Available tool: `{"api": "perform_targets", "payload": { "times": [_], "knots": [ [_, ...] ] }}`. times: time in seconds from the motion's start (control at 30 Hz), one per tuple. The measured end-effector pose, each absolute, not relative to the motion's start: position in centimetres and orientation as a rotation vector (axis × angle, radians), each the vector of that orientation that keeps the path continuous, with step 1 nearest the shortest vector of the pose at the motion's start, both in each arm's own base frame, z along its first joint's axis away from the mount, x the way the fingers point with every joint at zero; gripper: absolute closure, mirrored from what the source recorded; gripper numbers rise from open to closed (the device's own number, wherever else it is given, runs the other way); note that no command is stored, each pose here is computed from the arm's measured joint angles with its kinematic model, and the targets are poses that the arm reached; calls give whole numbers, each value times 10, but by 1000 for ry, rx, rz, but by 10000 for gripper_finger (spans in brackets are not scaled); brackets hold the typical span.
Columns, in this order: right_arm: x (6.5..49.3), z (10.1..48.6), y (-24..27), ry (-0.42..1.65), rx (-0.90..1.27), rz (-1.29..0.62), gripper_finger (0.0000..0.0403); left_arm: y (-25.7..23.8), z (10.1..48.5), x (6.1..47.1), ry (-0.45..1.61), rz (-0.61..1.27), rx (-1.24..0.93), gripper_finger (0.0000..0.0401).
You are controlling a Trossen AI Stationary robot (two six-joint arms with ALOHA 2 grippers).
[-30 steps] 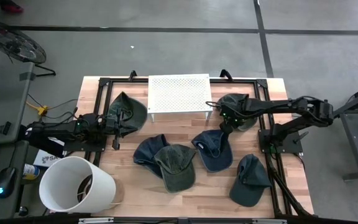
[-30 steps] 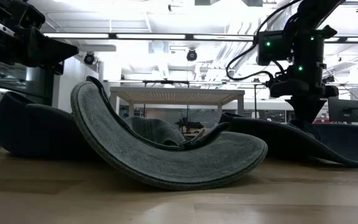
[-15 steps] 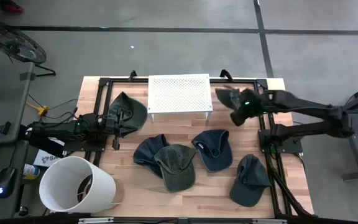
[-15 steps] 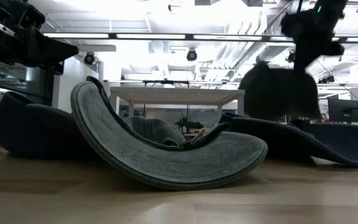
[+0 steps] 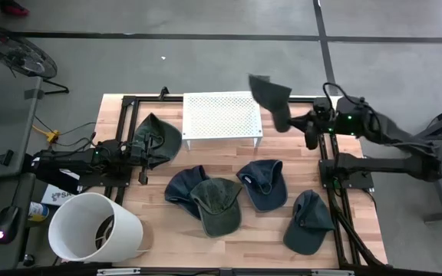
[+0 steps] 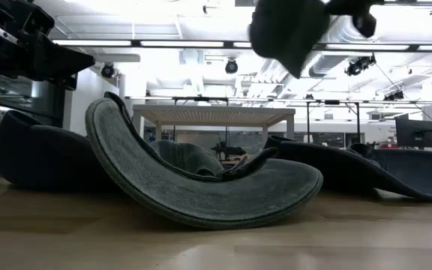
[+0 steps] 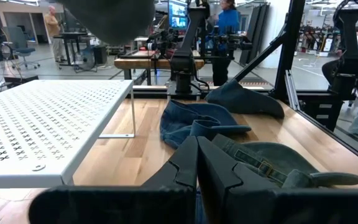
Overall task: Pick & Place hat
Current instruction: Put the top right gray cap on the shelf
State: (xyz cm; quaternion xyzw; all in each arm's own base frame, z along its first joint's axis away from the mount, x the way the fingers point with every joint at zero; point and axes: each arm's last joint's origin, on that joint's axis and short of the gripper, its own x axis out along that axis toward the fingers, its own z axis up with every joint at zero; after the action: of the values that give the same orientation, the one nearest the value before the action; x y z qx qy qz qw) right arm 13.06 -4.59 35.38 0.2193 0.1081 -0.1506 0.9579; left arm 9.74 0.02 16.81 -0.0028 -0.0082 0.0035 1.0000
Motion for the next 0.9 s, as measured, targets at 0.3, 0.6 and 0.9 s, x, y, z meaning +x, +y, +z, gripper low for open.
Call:
{"api": "perform_targets", "payload": {
  "times": [0.3,0.6,0.9],
  "knots": [
    [159,298,-71,-108,518,41,402,0,168,97,-16,7,-5,396],
    [172,255,-108,-120,802,124,402,0,168,97,-16,7,-5,396],
    [180,228,-139,-75,1031,89,402,0,168,97,-16,7,-5,396]
  ]
}}
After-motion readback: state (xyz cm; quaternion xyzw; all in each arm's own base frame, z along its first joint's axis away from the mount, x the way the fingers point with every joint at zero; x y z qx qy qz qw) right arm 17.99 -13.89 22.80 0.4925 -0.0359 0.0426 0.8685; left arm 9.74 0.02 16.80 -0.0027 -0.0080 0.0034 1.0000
